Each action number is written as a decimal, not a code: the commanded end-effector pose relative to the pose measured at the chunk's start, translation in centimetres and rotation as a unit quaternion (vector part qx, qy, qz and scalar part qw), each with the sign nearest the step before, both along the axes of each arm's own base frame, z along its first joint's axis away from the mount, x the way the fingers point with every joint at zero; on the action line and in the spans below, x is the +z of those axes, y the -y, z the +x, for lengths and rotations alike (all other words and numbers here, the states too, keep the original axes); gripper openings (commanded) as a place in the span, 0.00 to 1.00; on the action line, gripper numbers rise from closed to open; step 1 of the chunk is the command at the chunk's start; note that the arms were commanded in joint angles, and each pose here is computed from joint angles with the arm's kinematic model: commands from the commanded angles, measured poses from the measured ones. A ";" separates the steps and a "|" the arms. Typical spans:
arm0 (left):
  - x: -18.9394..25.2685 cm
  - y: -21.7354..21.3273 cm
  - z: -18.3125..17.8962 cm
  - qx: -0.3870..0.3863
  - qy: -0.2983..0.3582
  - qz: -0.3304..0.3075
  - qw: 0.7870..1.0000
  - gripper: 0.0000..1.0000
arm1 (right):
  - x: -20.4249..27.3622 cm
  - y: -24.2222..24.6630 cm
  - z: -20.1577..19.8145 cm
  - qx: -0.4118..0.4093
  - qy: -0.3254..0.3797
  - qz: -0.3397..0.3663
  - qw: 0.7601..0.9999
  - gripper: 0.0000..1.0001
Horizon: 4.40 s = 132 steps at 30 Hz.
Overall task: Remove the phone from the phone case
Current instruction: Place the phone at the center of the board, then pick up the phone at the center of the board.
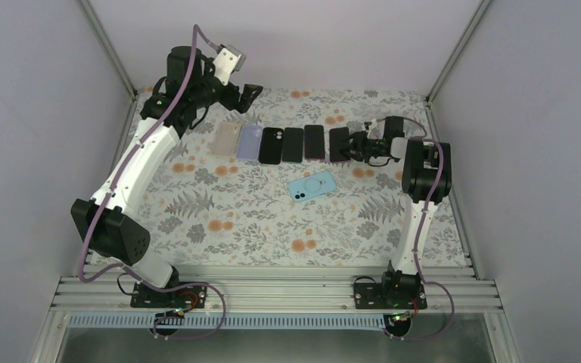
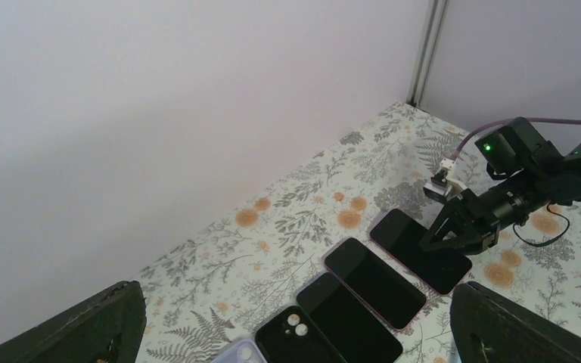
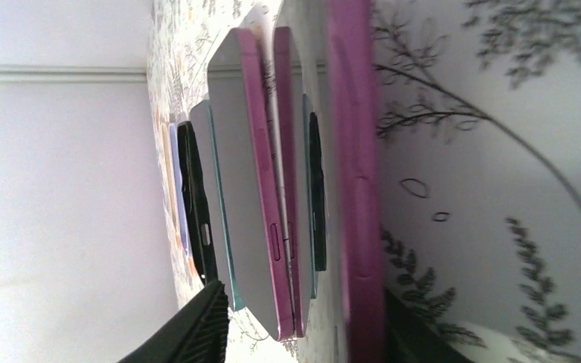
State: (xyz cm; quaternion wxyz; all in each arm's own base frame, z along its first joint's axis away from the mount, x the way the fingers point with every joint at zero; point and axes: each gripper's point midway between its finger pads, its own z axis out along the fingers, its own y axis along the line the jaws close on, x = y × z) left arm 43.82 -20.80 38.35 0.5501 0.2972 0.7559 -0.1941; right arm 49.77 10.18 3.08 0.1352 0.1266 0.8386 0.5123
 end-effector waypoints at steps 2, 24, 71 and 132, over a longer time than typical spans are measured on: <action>0.0 0.1 0.5 0.003 0.000 -0.007 1.000 1.00 | 1.1 -1.0 -0.2 0.004 0.005 -0.027 1.000 0.49; 0.1 0.2 0.3 0.002 0.001 -0.008 1.000 1.00 | 2.9 -1.2 1.4 0.024 0.059 -0.104 0.993 0.81; -1.1 1.0 -1.4 -0.045 -0.004 -0.004 0.999 1.00 | 9.6 -5.0 -6.8 0.285 0.282 -0.192 0.896 0.99; -0.7 2.4 -1.0 -0.058 0.000 0.007 0.998 1.00 | 1.2 -8.4 -19.7 0.483 0.246 -0.358 0.760 0.99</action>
